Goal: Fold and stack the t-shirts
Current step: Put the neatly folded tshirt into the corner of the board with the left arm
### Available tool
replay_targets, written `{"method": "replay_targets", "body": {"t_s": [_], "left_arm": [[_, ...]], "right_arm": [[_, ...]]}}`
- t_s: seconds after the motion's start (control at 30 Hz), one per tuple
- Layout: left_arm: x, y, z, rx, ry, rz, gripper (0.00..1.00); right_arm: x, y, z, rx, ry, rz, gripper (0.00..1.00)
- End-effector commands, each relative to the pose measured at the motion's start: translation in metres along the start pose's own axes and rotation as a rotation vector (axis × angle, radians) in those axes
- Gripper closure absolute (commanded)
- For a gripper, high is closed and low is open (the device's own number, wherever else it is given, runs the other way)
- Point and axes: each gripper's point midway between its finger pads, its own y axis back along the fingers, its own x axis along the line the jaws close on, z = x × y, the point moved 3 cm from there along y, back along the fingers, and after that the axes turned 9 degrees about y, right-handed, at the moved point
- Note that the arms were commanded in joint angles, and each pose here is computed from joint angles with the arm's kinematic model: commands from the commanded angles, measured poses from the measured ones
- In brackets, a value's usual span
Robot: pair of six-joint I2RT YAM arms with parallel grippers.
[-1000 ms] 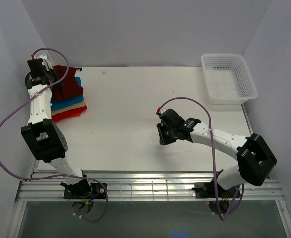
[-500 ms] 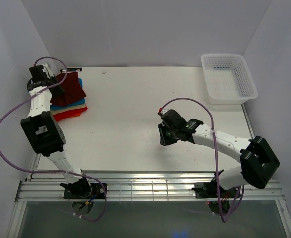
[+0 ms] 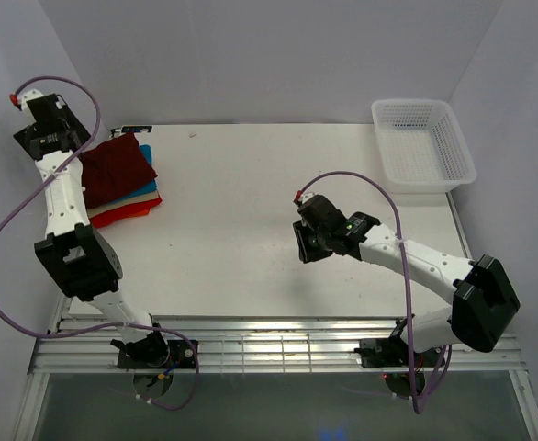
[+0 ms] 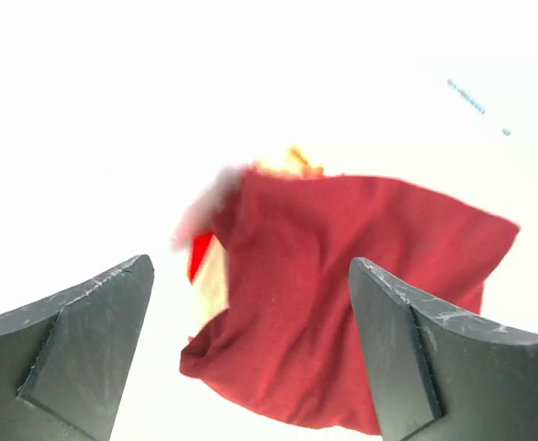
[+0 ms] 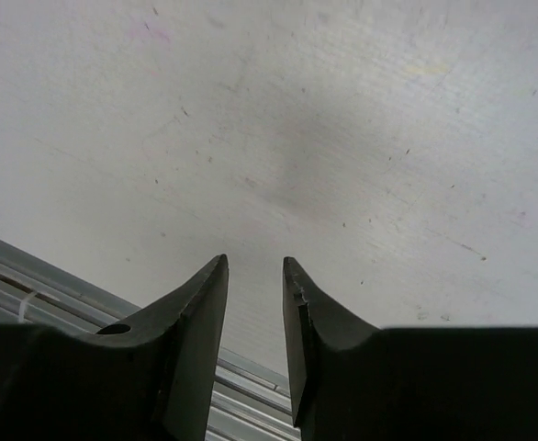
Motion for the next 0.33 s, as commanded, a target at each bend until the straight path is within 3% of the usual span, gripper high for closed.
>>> {"method": "replay_targets", "body": {"t_s": [0.0, 0.2, 0.27, 0.3], "left_arm": [[0.010, 0.103, 0.085, -0.283, 0.157, 0.007, 0.02], [-0.040, 0.162, 0.048, -0.260, 0.126, -0.300, 0.02], [-0.056, 0.177, 0.039, -0.243, 0.092, -0.395, 0.02], [-0.062, 0.183, 0.037, -0.232, 0.080, -0.441, 0.02]], "right_arm": [[-0.005, 0.032, 0.053, -0.133, 0.050, -0.070, 0.63], [-0.013, 0.086, 0.118, -0.313, 0.063, -0.168, 0.65], [-0.016, 0.130, 0.150, -0.449, 0.061, -0.198, 0.65], [-0.017, 0.151, 0.160, -0.486, 0.064, -0.206, 0.55]]}}
